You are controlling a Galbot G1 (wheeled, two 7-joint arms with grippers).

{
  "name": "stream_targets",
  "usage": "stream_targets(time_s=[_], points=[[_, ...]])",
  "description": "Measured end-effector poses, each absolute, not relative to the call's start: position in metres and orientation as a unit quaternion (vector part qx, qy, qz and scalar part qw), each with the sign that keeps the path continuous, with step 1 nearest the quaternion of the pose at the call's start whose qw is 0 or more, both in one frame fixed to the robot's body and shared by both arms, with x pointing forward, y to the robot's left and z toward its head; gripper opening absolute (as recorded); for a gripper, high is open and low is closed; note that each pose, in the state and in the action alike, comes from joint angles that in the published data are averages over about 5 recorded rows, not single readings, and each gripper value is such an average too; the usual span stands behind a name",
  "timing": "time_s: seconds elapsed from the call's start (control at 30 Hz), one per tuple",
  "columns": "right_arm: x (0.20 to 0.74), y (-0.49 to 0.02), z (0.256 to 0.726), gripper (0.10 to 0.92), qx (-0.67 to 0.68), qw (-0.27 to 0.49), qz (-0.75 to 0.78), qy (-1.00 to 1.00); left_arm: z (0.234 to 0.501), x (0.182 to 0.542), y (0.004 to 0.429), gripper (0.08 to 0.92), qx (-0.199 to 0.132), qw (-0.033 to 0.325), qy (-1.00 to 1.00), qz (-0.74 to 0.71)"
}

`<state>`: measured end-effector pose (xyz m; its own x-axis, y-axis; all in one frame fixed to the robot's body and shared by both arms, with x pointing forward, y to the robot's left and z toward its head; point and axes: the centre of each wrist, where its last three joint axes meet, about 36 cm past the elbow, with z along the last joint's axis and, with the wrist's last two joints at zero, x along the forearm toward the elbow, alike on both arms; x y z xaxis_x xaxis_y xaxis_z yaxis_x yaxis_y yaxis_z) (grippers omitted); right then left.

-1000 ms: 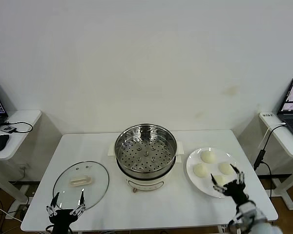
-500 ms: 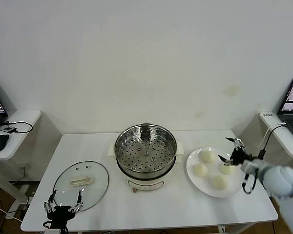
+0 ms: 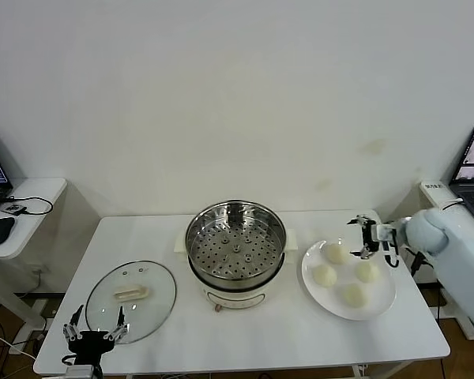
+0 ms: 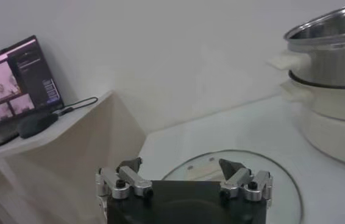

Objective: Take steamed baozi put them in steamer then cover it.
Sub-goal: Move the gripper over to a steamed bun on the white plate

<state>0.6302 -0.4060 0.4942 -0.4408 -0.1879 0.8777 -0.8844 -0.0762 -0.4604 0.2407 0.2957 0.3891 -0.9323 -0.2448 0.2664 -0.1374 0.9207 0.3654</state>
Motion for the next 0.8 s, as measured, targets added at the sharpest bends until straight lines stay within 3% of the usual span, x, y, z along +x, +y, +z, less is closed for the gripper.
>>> stream_targets(time_s=[0.8], points=[[0.680, -0.362, 0.447, 0.813, 0.462, 0.366, 0.587, -0.555, 0.387, 0.244, 0.304, 0.823, 0.104, 0.160, -0.964, -0.183]])
